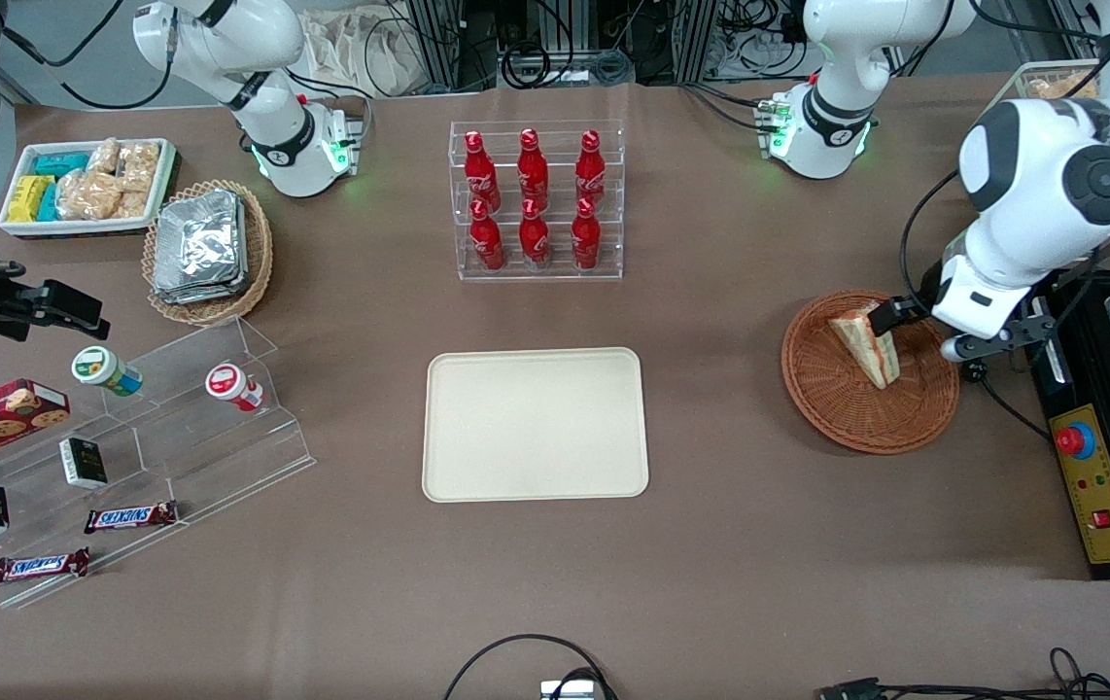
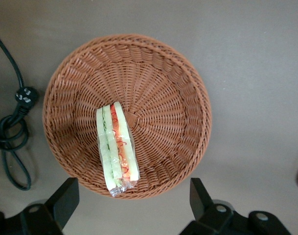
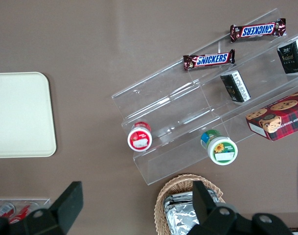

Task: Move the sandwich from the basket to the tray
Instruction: 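Lower the left gripper and close it on the wrapped sandwich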

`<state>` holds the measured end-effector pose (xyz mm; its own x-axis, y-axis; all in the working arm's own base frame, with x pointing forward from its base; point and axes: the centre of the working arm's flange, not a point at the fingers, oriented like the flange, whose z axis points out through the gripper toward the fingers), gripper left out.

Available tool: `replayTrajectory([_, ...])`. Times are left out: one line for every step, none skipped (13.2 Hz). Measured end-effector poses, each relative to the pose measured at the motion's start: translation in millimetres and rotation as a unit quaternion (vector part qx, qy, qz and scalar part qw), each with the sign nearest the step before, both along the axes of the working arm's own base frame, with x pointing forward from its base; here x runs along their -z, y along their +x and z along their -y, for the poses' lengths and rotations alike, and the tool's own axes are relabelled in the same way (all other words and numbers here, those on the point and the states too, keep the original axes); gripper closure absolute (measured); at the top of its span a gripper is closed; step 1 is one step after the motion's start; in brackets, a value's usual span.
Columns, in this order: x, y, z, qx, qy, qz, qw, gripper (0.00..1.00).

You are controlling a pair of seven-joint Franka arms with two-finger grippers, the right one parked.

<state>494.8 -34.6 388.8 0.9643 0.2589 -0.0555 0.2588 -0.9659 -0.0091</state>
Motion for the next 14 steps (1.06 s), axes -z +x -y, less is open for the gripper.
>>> replayTrajectory([13,-6,-1,-0.007,0.001,0.001,1.0,0.0])
replayTrajectory([26,-12,-1,-0.015,0.001,0.004,0.9999,0.0])
replayTrajectory([37,-17,-2,-0.022,0.001,0.008,0.9997,0.0])
replayTrajectory([48,-24,-2,-0.026,0.001,0.011,0.9996,0.0])
replayTrajectory([59,-30,-3,-0.028,0.002,0.012,0.9995,0.0])
replayTrajectory([68,-36,-4,-0.029,0.002,0.013,0.9995,0.0])
replayTrajectory([75,-41,-4,-0.03,0.002,0.013,0.9995,0.0])
replayTrajectory([81,-46,-4,-0.031,0.002,0.012,0.9994,0.0])
replayTrajectory([85,-49,-5,-0.033,0.003,0.011,0.9994,0.0])
replayTrajectory([87,-51,-5,-0.034,0.003,0.01,0.9994,0.0])
replayTrajectory([89,-52,-5,-0.035,0.003,0.01,0.9993,0.0])
replayTrajectory([90,-53,-5,-0.036,0.003,0.012,0.9993,0.0])
replayTrajectory([92,-54,-5,-0.036,0.003,0.014,0.9992,0.0])
replayTrajectory([95,-56,-6,-0.037,0.003,0.015,0.9992,0.0])
